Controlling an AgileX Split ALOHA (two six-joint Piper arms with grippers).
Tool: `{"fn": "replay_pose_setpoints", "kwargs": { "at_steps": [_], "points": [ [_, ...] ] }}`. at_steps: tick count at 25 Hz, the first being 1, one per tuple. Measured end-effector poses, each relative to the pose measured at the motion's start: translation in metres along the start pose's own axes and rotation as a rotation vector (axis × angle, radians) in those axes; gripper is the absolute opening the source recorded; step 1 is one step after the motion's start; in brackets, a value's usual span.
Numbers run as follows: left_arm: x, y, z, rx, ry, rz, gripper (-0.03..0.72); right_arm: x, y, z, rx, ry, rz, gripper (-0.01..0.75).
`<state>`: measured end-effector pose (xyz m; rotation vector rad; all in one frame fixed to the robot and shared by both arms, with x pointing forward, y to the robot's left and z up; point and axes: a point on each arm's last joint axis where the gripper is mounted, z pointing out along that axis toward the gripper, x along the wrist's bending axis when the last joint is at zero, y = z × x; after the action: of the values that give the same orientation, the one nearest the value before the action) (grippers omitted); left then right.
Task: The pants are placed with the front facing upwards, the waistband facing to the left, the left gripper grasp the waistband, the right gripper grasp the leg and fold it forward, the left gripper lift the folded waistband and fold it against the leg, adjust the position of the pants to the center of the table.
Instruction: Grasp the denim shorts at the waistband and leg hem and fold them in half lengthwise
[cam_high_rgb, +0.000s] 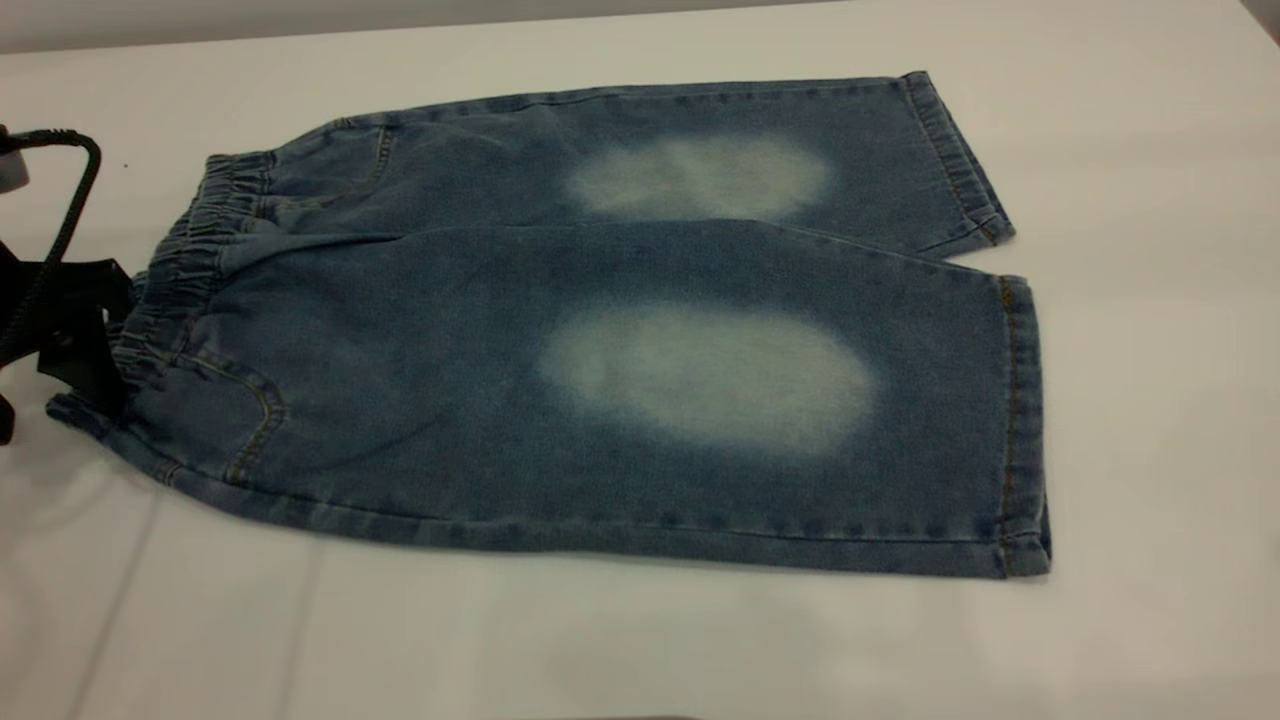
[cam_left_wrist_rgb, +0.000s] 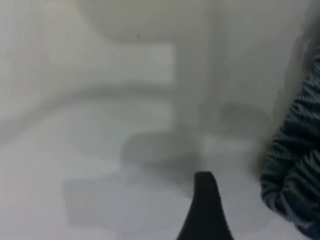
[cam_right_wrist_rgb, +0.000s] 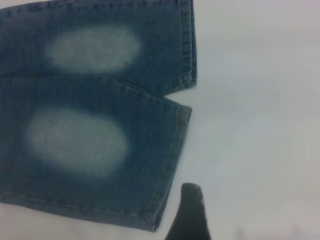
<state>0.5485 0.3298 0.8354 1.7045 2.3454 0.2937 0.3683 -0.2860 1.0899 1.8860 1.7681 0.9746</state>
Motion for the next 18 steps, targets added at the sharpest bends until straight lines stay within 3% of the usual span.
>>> {"fn": "replay_pose_setpoints", "kwargs": {
  "at_steps": [3, 5, 10, 11, 18],
  "points": [
    [0.000, 0.002, 0.002, -0.010, -0.003, -0.011, 0.473, 0.000, 0.000, 0.000, 0.000, 0.000, 0.000, 0.516],
    [-0.001, 0.003, 0.002, -0.024, -0.007, -0.011, 0.413, 0.000, 0.000, 0.000, 0.001, 0.000, 0.000, 0.516],
    [-0.002, 0.009, 0.003, -0.084, -0.021, -0.015, 0.084, 0.002, -0.002, 0.000, 0.027, 0.018, 0.009, 0.516],
    [-0.002, 0.009, 0.003, -0.086, -0.021, -0.018, 0.058, 0.002, -0.003, 0.000, 0.036, 0.022, 0.003, 0.516],
    [-0.012, 0.010, -0.015, -0.091, -0.031, 0.022, 0.038, 0.004, 0.003, 0.003, 0.086, 0.046, -0.062, 0.516]
  ]
}}
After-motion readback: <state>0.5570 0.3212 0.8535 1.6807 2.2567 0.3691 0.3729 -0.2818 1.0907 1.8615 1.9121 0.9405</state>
